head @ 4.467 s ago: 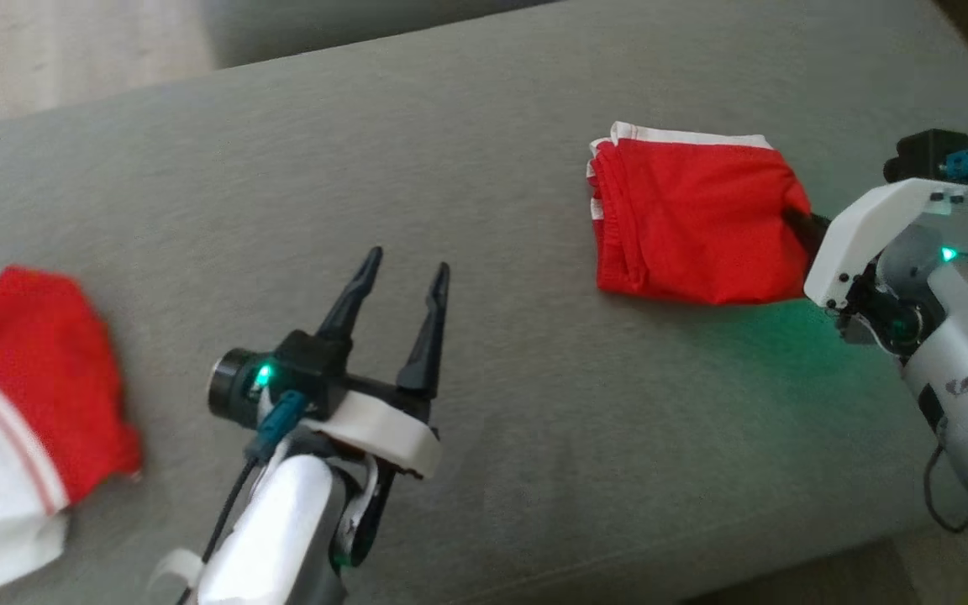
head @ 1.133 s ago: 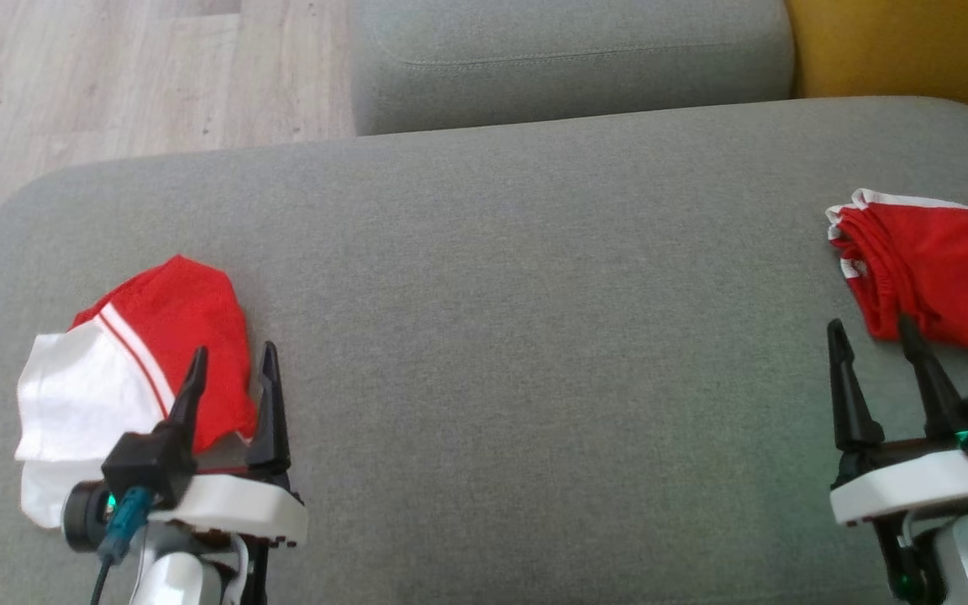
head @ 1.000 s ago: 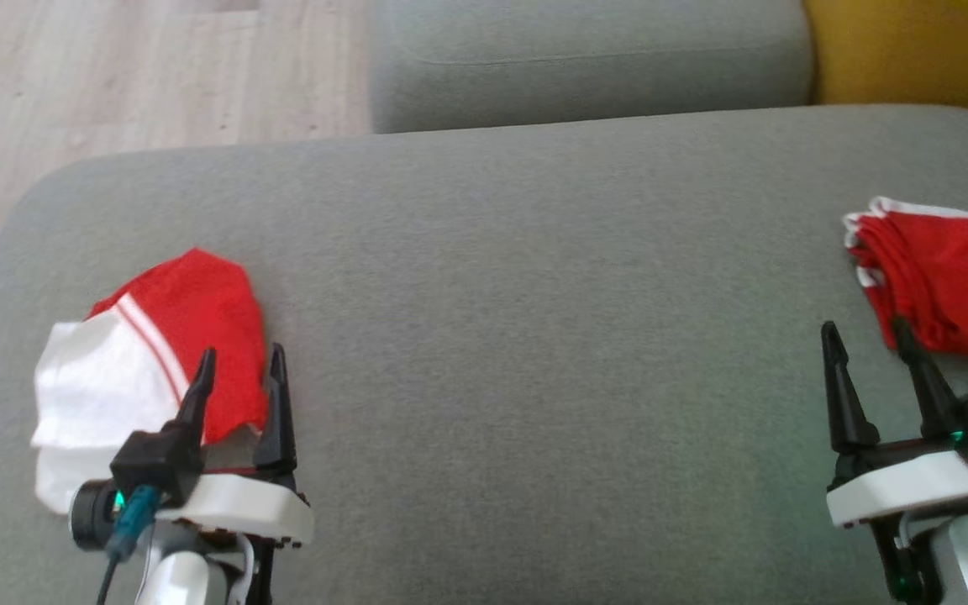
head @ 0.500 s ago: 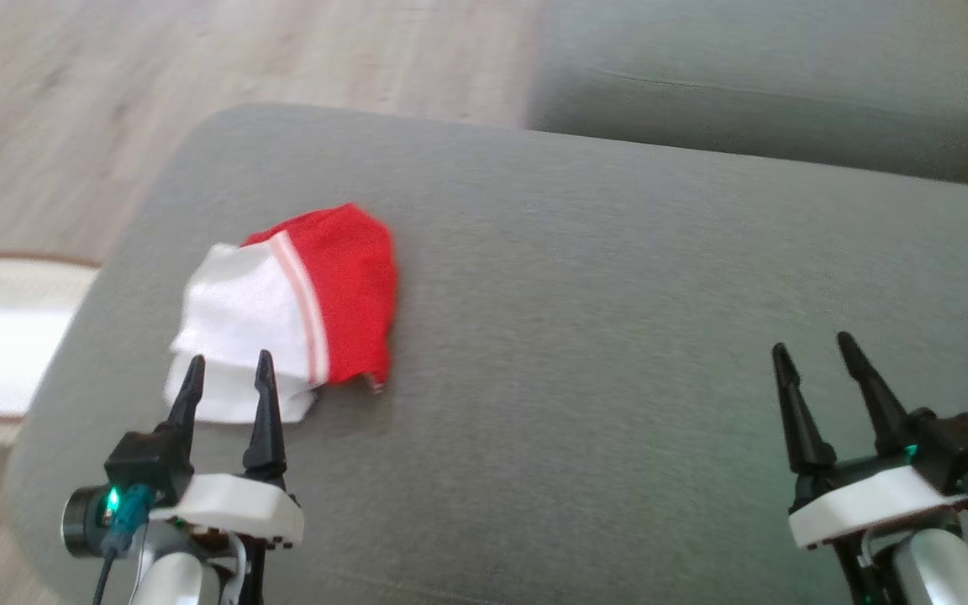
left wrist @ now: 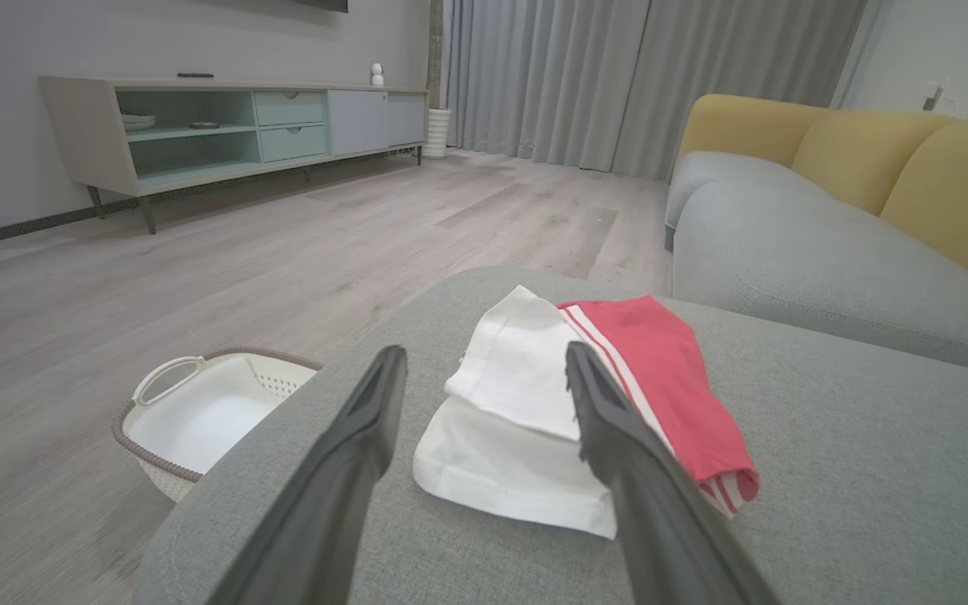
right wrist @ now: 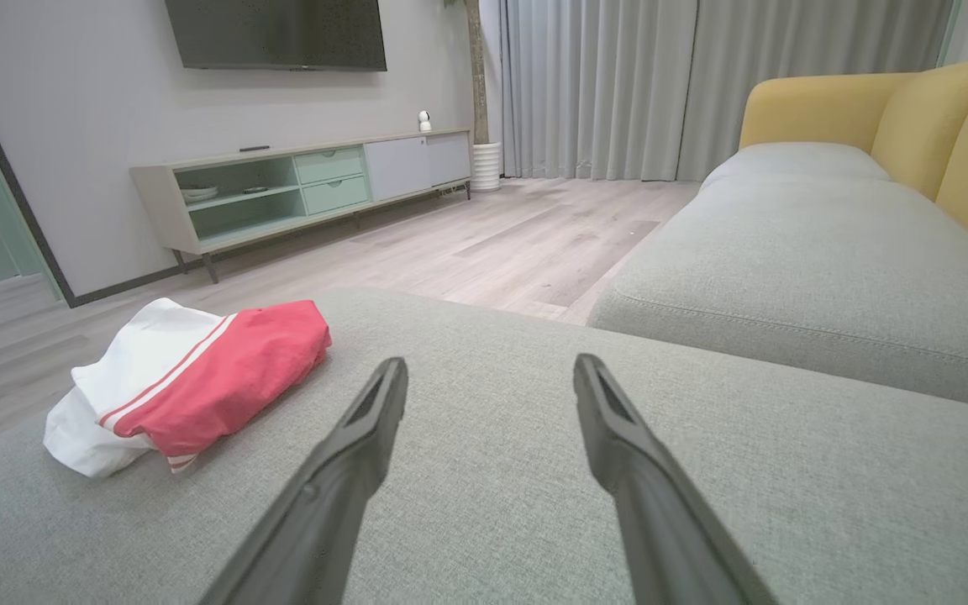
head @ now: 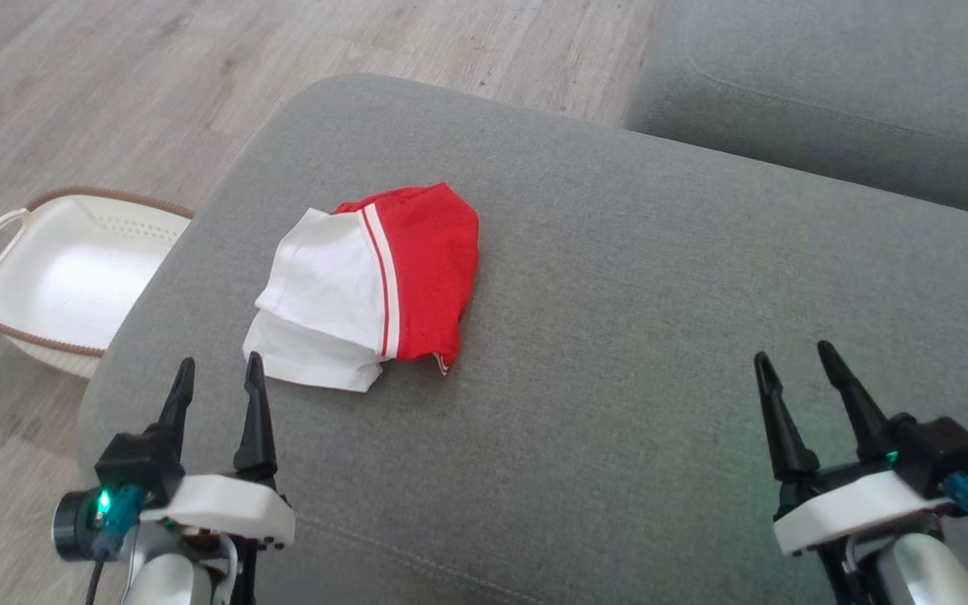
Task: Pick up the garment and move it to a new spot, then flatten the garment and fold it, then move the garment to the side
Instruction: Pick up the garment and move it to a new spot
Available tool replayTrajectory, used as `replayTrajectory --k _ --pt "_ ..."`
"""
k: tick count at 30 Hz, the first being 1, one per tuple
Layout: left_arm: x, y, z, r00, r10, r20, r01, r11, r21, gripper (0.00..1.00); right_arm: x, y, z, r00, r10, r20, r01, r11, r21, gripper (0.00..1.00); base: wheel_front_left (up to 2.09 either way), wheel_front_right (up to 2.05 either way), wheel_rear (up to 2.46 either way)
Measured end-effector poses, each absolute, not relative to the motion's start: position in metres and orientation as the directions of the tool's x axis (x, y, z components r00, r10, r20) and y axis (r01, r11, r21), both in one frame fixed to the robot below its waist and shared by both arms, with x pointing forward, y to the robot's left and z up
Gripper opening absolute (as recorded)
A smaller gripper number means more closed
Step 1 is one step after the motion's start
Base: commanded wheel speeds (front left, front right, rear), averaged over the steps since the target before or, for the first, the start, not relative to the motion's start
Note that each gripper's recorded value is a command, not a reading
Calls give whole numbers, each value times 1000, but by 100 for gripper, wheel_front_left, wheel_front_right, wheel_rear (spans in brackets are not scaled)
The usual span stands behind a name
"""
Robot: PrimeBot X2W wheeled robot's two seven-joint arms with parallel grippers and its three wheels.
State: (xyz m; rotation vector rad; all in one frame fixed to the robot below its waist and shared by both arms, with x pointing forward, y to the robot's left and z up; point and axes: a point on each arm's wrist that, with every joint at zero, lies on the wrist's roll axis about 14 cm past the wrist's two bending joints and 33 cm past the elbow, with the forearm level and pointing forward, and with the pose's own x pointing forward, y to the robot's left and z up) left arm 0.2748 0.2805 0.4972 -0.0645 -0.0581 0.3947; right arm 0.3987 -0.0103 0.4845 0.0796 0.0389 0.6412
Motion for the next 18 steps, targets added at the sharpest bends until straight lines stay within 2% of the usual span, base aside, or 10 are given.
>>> replayTrajectory --k 8,12,15,18 --pt "289 277 497 935 354 33 -351 933 -85 100 396 -17 482 809 587 -13 -584 807 90 100 0 0 0" --pt "341 285 526 961 275 -18 -275 960 -45 100 403 -23 489 824 567 15 -566 819 93 100 0 0 0" --pt "376 289 535 967 221 -129 -227 973 -34 100 409 -30 494 836 548 33 -549 831 94 100 0 0 0" --pt "400 288 524 948 181 -262 -209 974 -84 100 413 -40 493 852 523 32 -523 846 105 100 0 0 0"
